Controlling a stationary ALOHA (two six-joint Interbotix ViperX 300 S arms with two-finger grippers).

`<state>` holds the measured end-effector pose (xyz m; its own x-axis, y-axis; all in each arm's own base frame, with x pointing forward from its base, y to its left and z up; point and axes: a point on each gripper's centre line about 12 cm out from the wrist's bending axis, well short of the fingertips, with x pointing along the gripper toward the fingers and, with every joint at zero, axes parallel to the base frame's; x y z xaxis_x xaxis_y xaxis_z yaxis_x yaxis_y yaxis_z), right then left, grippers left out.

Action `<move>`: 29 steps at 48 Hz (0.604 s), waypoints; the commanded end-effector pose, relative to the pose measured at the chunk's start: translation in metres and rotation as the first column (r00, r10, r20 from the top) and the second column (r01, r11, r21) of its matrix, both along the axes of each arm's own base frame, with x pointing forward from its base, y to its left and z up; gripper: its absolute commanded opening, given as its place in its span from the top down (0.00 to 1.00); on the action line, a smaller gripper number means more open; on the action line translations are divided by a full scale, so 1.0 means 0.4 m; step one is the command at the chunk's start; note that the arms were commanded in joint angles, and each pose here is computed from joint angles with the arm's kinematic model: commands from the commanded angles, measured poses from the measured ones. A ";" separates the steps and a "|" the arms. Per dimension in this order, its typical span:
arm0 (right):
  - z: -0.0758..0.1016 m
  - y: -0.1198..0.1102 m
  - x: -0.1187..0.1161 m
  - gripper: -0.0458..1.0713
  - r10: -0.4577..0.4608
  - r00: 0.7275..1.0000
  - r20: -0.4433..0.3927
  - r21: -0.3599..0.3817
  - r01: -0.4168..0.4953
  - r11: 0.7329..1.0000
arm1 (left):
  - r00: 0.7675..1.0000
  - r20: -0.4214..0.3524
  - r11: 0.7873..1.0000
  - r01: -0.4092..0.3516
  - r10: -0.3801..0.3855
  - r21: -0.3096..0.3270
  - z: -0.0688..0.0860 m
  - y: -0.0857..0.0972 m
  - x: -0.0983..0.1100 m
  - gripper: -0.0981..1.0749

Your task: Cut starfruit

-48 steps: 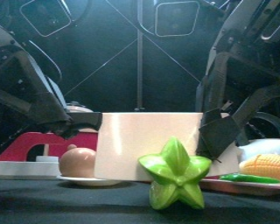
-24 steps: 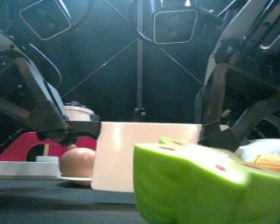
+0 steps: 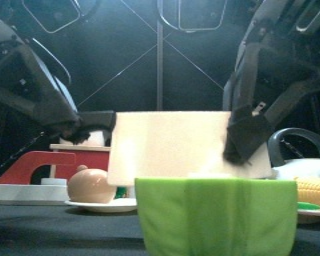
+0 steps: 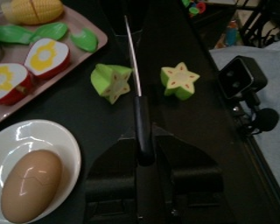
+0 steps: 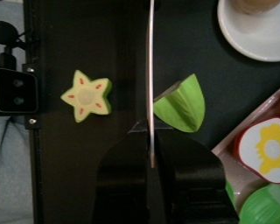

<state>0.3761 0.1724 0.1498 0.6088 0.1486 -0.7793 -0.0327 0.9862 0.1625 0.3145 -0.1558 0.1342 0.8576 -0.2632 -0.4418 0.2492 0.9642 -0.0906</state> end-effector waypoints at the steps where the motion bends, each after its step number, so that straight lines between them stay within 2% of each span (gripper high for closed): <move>1: 0.060 0.004 0.003 0.65 0.012 0.998 0.058 0.010 -0.013 1.000 | 0.997 0.067 0.999 0.034 -0.034 -0.004 0.051 -0.010 0.002 0.61; 6: 0.065 0.002 0.004 0.65 0.010 0.998 0.062 0.010 -0.011 1.000 | 0.996 0.076 0.999 0.037 -0.037 -0.003 0.059 -0.006 0.001 0.61; 17: 0.065 0.002 0.004 0.65 0.009 0.998 0.062 0.011 -0.010 1.000 | 0.998 0.062 1.000 0.030 -0.030 0.003 0.045 -0.001 0.004 0.61; 29: 0.062 0.000 0.003 0.64 0.008 0.998 0.059 0.009 -0.008 1.000 | 0.997 0.072 1.000 0.011 -0.011 -0.004 0.049 0.008 0.010 0.60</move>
